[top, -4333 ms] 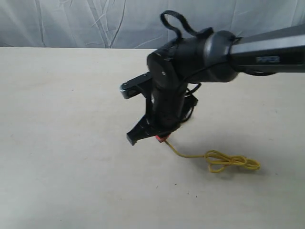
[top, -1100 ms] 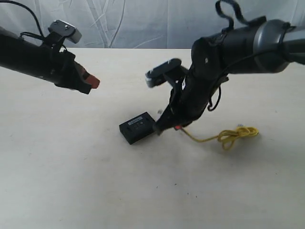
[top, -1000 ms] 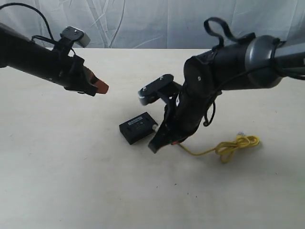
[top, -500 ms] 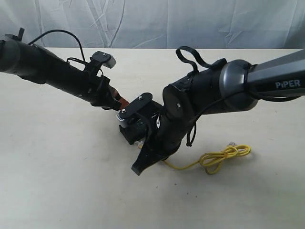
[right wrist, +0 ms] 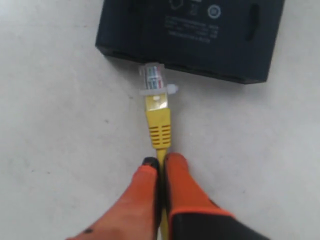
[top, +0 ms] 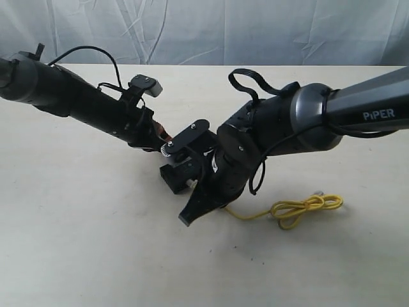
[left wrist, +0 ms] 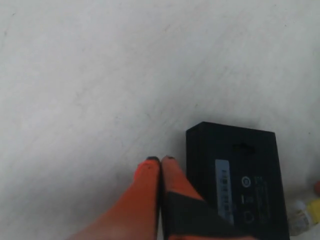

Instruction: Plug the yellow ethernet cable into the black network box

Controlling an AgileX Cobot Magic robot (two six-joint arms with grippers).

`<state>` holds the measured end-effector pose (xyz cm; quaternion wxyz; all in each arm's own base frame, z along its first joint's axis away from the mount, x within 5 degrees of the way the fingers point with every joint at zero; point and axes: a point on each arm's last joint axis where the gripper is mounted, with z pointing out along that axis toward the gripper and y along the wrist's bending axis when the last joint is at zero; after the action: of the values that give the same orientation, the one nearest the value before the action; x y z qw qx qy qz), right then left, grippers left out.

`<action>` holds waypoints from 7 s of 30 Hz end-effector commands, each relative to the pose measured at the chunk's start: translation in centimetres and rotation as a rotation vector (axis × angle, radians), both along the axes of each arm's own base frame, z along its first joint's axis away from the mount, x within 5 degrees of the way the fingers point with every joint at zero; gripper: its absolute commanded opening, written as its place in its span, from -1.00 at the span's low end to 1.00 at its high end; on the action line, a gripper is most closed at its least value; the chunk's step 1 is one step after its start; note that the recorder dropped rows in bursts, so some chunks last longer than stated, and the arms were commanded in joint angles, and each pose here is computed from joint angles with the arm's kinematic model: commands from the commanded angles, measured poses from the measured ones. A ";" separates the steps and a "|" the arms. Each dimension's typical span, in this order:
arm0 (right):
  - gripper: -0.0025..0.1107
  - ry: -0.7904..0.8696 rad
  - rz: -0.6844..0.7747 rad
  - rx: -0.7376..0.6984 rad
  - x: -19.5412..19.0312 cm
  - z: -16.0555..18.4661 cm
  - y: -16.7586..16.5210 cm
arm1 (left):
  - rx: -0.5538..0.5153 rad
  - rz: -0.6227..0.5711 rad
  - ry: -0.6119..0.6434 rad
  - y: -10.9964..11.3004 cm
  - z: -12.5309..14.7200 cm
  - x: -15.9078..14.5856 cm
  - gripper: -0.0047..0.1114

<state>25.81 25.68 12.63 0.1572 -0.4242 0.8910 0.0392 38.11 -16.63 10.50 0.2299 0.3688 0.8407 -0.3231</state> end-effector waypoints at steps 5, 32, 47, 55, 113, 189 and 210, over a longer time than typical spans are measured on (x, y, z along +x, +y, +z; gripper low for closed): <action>-0.97 0.011 0.002 -0.038 0.1 -1.3 -0.1 | 0.005 0.000 0.017 -0.1 0.0 -0.1 -0.92; -0.97 -0.083 0.187 -0.041 0.4 -0.2 0.2 | 0.016 -0.007 0.051 0.0 -0.1 -0.3 -0.92; -0.97 -0.066 0.155 -0.017 0.5 -1.3 0.5 | 0.019 -0.015 0.060 0.0 -0.1 -0.4 -0.92; -0.97 -0.022 0.005 0.012 0.5 -1.3 0.4 | 0.068 -0.051 0.116 0.3 -0.4 -1.0 -0.92; -0.96 -0.108 -0.433 0.286 0.6 8.3 -7.2 | 0.304 0.459 -0.175 9.1 12.5 -5.8 -0.92; -0.96 -0.850 -0.720 0.601 -20.5 5.7 -25.0 | -0.050 0.677 -0.773 13.7 17.6 -31.0 -0.92; -0.96 -0.873 -0.700 0.591 -20.4 5.8 -25.0 | -0.050 0.677 -0.773 13.7 17.6 -31.0 -0.92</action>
<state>5.38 0.68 18.43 0.6123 -0.0214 0.7882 0.0580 7.19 -2.92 28.25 0.6245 0.1684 0.7580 -0.0845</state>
